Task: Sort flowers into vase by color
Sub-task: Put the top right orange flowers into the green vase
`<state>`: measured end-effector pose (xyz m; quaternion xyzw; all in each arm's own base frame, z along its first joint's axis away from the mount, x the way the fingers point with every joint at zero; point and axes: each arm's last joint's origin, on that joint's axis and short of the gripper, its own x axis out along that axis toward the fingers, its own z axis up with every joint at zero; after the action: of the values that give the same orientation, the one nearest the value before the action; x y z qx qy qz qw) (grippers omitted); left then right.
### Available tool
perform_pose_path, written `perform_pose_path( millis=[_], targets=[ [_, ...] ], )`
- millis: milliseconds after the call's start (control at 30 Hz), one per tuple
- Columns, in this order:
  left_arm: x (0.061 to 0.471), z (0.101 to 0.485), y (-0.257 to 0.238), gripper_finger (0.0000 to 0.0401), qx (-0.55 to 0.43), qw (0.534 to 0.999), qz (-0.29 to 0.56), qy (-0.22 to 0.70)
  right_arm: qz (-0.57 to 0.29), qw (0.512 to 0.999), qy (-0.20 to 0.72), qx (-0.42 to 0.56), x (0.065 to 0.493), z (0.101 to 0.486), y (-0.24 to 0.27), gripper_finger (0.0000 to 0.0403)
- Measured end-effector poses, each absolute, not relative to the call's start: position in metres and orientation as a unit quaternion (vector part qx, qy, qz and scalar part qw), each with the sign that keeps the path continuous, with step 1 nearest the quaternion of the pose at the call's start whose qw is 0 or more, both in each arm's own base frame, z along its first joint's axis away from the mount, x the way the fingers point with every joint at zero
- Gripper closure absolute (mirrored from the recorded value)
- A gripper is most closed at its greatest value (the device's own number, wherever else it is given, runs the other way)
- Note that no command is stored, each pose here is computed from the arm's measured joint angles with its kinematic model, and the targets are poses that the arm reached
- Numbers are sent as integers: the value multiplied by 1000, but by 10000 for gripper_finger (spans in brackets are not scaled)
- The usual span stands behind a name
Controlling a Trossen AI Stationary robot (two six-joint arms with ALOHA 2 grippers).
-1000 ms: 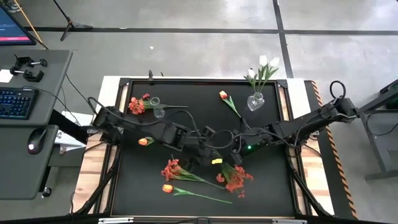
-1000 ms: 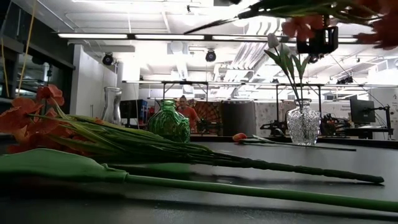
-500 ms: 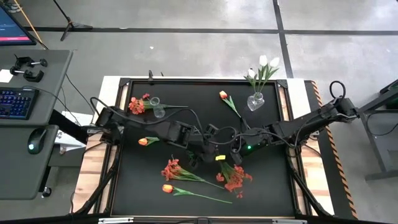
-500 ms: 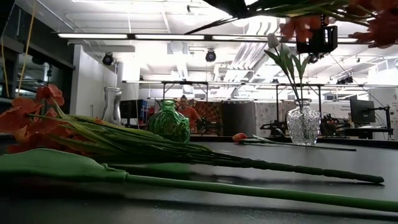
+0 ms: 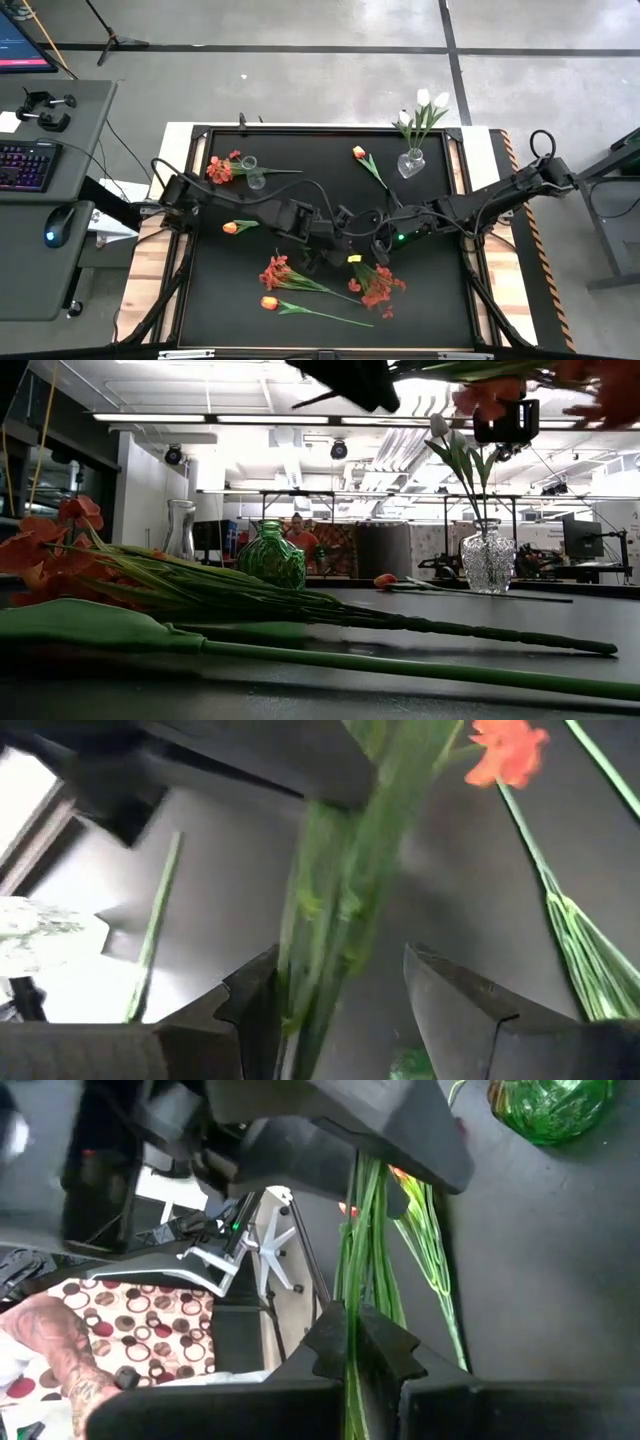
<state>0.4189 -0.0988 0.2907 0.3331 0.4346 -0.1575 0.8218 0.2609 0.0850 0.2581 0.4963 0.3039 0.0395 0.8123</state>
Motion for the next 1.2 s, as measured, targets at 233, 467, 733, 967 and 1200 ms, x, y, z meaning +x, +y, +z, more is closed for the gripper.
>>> perform_pose_path(
  millis=[233,467,733,967,1200],
  targets=[
    [421,304,-100,222,328,836,-151,412,27,814,297,498,261,258,84,403],
    [419,307,-100,247,341,829,-163,413,24,810,297,505,261,258,84,403],
    [419,306,-100,268,344,826,-170,412,31,812,286,508,262,260,84,403],
    [419,304,-99,283,354,818,-174,419,33,812,285,508,263,261,84,403],
    [418,303,-99,384,367,810,-177,421,38,812,281,510,263,262,84,403]
  ],
)
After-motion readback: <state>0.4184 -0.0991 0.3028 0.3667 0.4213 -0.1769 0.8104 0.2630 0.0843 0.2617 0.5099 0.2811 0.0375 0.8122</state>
